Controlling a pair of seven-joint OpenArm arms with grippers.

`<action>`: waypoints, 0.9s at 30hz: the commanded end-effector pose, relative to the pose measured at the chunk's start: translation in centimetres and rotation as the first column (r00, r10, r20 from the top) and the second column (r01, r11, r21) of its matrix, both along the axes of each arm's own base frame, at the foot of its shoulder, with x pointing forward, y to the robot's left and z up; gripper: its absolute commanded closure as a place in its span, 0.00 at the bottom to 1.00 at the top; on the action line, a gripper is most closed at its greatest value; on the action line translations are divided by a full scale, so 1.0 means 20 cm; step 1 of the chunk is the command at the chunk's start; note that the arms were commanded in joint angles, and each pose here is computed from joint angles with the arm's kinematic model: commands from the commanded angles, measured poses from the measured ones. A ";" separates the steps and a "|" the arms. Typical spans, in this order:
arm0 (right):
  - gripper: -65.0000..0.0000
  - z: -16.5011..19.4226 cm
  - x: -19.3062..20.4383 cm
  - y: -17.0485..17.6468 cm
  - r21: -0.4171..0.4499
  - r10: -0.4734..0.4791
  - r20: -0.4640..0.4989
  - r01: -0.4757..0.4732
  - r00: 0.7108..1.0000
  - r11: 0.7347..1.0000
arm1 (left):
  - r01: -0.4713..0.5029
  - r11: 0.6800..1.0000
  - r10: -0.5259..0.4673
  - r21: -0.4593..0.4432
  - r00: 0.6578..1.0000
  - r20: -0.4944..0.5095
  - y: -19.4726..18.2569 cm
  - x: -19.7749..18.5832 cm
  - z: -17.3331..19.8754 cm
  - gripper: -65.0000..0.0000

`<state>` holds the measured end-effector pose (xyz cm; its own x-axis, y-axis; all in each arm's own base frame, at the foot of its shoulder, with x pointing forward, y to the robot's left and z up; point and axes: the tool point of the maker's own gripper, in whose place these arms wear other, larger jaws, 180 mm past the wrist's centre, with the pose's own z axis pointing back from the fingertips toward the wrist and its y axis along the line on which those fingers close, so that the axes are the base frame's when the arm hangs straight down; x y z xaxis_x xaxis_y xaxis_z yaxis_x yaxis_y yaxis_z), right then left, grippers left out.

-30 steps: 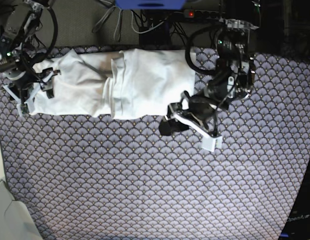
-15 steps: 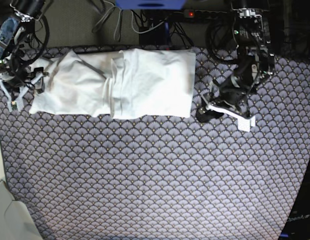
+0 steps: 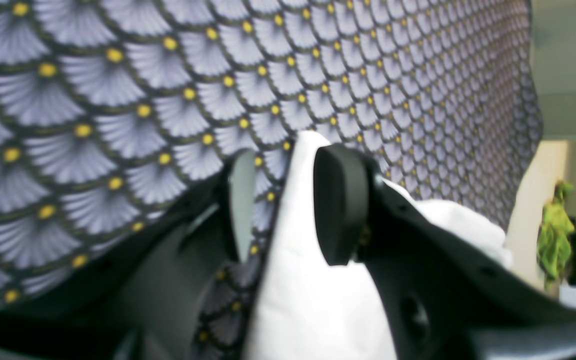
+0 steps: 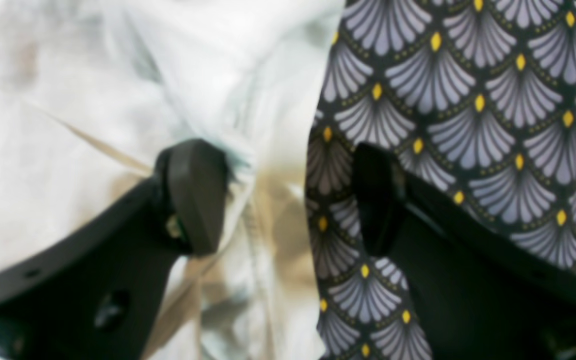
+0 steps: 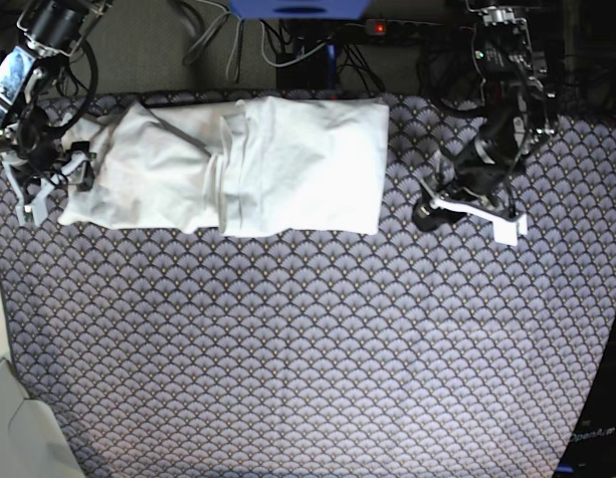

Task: Fold the T-shirt properly
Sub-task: 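Release the left gripper and lift it away from the folded shirt, then grasp the end of the white strip with the right gripper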

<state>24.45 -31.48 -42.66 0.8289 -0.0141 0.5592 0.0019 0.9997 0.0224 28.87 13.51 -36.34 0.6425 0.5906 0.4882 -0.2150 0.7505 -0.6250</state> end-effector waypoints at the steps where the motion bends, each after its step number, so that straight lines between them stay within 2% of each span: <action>1: 0.37 0.00 -0.02 -0.02 -0.012 0.002 -0.021 -0.002 1.000 1.000 | 0.006 1.000 -0.006 -0.007 1.000 0.026 -0.01 0.02 0.03 0.64; 18: 0.37 -0.03 -0.04 0.01 0.004 0.002 -0.040 -0.002 0.999 1.000 | 0.006 1.000 -0.006 -0.017 1.000 -0.001 -0.01 0.00 -0.02 0.64; 24: 0.37 -0.05 -0.03 0.06 -0.011 0.061 -0.064 -0.062 0.996 0.998 | 0.006 1.000 -0.006 -0.018 1.000 -0.001 -0.01 0.00 -0.02 0.64; 27: 0.37 -0.05 -0.03 0.05 -0.014 0.062 -0.067 -0.063 0.996 0.998 | 0.006 1.000 -0.006 -0.014 1.000 -0.003 -0.01 0.00 -0.02 0.64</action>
<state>24.62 -30.55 -43.05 0.8394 0.0362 0.5424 -0.0491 0.9988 0.0093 28.27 13.35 -37.65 0.6636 0.5934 0.4555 -0.2376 0.7446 -0.6238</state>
